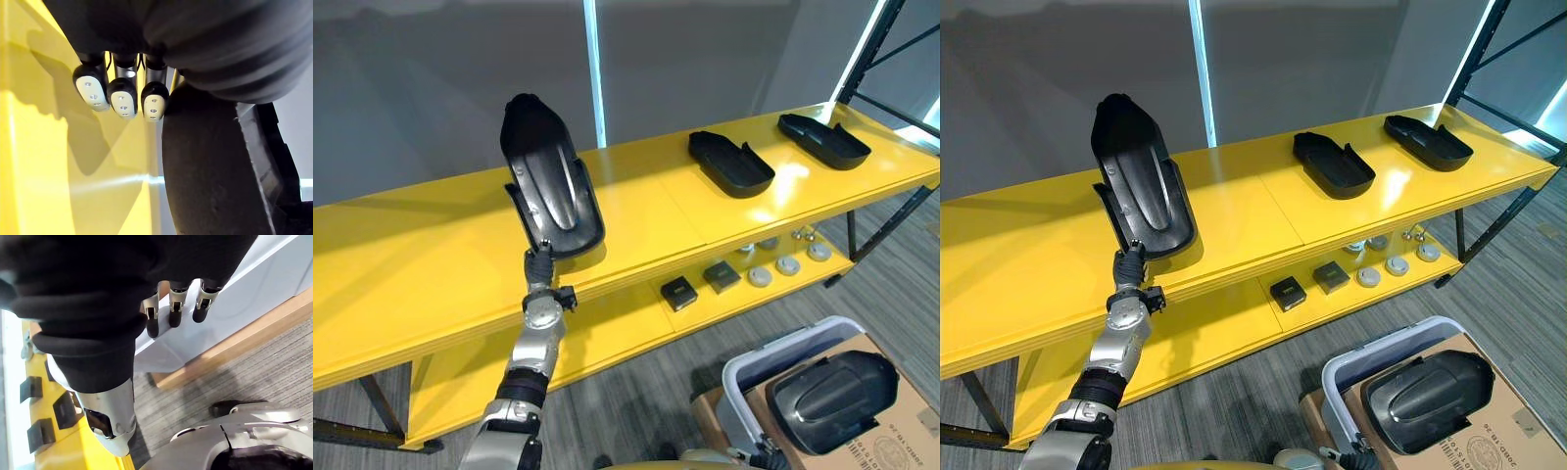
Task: Walk over and take plastic housings, then place them on the shelf
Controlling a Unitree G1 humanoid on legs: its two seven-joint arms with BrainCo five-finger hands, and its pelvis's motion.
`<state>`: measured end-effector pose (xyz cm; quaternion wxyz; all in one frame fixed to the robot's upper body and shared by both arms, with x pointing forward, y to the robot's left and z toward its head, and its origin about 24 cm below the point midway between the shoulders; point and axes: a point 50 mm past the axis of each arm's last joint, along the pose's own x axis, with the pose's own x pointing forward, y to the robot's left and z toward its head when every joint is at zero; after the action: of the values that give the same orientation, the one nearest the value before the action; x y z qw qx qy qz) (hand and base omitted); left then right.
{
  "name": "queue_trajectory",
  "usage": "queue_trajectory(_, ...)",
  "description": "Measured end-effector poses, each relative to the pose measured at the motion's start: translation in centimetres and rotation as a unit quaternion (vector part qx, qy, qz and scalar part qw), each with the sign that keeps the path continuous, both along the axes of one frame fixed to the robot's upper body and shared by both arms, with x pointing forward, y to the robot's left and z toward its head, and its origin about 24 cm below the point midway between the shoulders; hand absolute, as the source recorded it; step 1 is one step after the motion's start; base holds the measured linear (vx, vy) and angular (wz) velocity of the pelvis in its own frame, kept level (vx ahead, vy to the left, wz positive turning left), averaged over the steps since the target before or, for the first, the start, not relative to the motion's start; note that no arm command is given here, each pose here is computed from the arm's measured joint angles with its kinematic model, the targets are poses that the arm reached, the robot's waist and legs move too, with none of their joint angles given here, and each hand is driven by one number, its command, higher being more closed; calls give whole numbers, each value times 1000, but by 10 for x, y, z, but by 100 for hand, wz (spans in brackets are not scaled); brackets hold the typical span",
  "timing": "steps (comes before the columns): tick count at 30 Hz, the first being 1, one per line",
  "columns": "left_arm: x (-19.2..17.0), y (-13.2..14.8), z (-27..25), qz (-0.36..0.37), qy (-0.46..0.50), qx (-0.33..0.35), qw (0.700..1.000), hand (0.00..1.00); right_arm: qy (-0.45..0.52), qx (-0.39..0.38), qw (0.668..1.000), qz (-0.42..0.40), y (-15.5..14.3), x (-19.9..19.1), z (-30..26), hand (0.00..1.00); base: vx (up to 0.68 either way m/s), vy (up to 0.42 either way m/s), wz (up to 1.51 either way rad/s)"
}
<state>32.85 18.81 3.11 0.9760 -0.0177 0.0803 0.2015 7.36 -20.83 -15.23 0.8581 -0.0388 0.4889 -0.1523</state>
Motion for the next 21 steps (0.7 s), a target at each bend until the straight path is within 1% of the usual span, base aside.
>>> queue_trajectory(1,2,1,2,1,-1,-3,1000,100,-2,0,1000,1,0,2,0,0,0,0,0)
queue_trajectory(2,8,3,8,5,-7,-14,1000,0,-9,1,1000,7,2,9,1,0,0,0,0)
queue_trajectory(6,15,0,16,3,-17,-30,999,0,-10,1,1000,12,2,10,2,0,-8,-3,0)
queue_trajectory(21,20,-2,15,5,-10,-42,999,0,-15,1,1000,14,2,14,2,0,0,0,0)
